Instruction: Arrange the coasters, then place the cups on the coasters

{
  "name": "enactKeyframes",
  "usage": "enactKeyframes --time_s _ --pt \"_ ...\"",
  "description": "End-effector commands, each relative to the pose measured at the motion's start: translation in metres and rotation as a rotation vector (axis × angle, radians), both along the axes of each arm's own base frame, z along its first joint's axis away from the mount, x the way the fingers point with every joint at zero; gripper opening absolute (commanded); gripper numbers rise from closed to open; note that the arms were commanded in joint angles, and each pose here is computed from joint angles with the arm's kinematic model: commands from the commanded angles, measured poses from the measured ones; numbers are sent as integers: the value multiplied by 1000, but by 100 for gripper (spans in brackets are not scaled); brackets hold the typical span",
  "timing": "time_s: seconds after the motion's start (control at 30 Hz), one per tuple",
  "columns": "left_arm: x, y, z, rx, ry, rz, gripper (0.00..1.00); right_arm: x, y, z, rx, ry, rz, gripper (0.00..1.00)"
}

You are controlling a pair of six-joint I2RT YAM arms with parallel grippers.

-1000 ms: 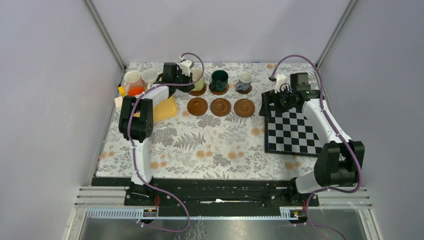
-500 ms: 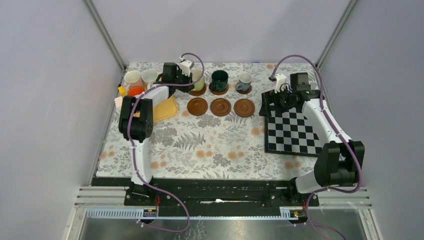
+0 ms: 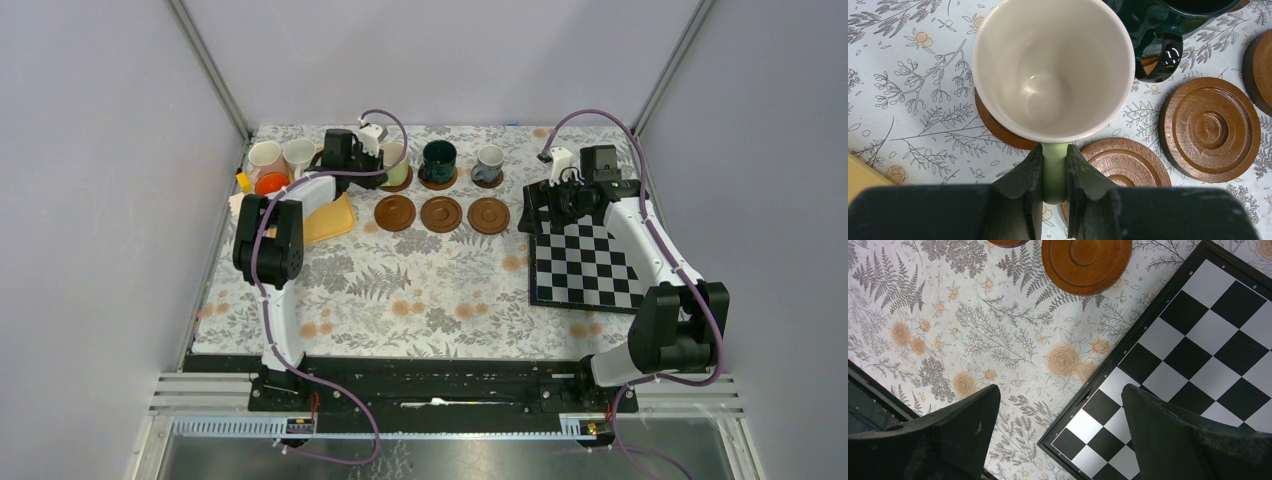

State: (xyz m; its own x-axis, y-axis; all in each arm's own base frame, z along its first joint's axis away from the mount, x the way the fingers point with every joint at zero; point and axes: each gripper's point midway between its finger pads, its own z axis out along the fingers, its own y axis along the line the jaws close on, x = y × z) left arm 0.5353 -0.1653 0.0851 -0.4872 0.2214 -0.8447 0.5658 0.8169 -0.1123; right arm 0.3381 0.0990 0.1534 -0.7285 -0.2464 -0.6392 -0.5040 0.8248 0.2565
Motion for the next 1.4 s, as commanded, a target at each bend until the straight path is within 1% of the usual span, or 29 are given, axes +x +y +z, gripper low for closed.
enactKeyframes --time_s 0.0,0.07,0.17,0.23,0.47,0.53,0.63,0.7,0.8,0.87,1.13,1.37 --pt "15 -2 69 -34 -189 -18 0 4 3 7 13 -30 15 98" --pt "15 0 69 -31 -189 -10 0 4 3 8 13 -33 16 98" --pt "17 3 66 -22 -183 2 16 4 3 8 14 -33 14 98" --pt "19 5 65 -19 -182 10 22 4 3 8 14 -32 14 98" --pt "26 6 61 -17 -177 30 24 4 3 8 14 -34 14 98" --pt "27 6 61 -19 -178 32 26 3 3 8 13 -33 15 98" --pt "28 6 60 -18 -173 33 34 3 2 7 12 -31 14 98" --pt "28 6 60 -19 -172 34 41 4 2 8 11 -34 14 98" --pt "26 6 63 -23 -170 34 48 4 2 8 12 -32 14 98" --pt "25 6 65 -24 -172 33 51 4 2 8 12 -34 14 98" --pt "25 7 60 -13 -169 36 50 3 3 8 14 -34 17 98" --pt "28 8 56 -13 -181 40 42 3 3 7 13 -32 17 98"
